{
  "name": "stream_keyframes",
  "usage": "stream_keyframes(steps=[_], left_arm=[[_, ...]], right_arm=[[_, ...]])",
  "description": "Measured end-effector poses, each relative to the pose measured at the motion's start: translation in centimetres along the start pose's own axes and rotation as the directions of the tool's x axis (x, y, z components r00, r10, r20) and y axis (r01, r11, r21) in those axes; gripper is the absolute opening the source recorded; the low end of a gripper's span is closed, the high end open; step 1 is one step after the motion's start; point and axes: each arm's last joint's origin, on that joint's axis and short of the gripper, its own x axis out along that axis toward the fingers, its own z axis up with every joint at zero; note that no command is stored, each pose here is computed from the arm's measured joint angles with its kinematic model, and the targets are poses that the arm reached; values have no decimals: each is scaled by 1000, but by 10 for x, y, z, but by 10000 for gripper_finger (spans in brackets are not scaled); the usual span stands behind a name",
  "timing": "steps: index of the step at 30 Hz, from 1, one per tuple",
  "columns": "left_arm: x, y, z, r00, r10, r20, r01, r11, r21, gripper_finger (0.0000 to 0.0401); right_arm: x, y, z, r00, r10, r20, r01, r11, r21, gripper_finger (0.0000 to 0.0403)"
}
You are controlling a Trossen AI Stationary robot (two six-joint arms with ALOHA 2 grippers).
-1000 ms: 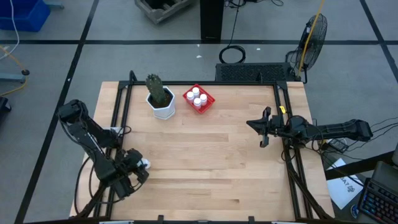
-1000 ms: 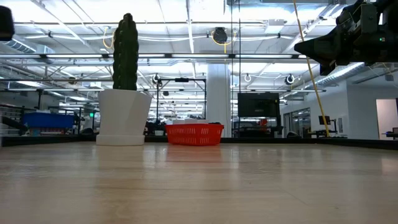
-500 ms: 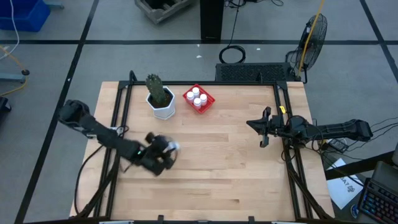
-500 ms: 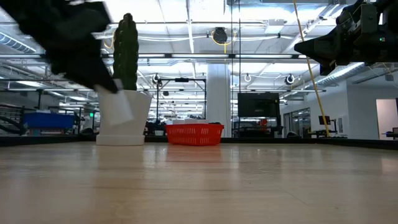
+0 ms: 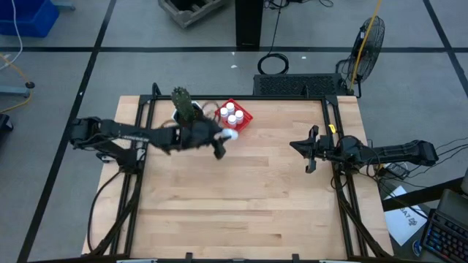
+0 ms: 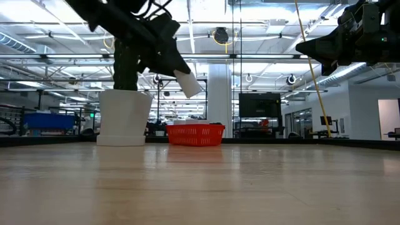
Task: Pick and place pill bottles into a basket
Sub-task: Put the white pill bottle into the red bin
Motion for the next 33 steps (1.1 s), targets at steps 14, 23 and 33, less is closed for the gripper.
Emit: stream_keyframes(steps=[14, 23, 33], left_arm=[[40, 39, 42, 1000, -28, 0, 28, 999, 38, 164], [88, 46, 59, 985, 0, -174, 15, 996, 85, 191], [107, 61, 65, 961, 48, -273, -17, 993, 114, 163]], right_arm=[[0, 0, 0, 1000, -1, 0, 1, 1000, 0, 4], [0, 0, 0, 1000, -1, -3, 1, 1000, -1, 4], [0, 0, -1, 1000, -1, -7, 1, 1000, -1, 4]])
